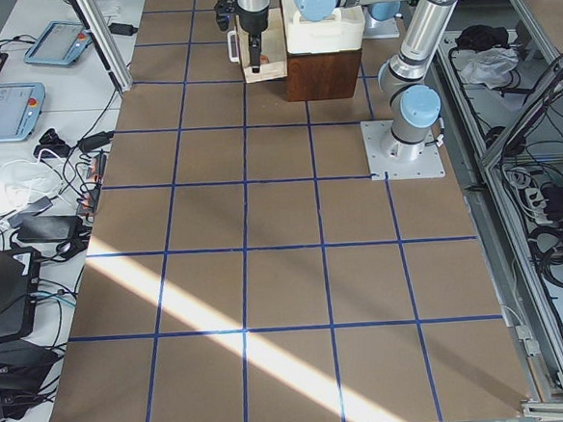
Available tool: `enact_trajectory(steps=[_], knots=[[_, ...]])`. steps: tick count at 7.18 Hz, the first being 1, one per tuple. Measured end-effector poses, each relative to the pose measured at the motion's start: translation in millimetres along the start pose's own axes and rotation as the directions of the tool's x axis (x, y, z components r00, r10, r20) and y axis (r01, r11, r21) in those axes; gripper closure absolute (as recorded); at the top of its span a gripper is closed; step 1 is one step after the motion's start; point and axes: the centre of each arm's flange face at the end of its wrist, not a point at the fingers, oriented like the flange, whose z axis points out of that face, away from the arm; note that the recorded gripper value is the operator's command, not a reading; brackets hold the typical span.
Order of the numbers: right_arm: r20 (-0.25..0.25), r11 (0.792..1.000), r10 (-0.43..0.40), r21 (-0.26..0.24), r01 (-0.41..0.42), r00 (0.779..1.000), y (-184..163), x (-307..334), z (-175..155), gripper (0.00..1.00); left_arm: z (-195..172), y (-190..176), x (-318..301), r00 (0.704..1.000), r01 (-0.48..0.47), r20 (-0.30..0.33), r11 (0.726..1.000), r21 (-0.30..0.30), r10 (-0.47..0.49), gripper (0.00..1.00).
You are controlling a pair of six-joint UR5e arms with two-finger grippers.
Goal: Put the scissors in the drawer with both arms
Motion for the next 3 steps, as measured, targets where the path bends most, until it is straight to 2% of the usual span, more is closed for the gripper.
enact_trajectory(steps=[3], knots=[[0.003,1.000,-0.001,0.002,0.001,1.000,0.3,-0.3,-0.6,0.00,-0.3,1.3,-0.1,1.000,0.000,0.001,1.000,0.001,0.000,0.00]])
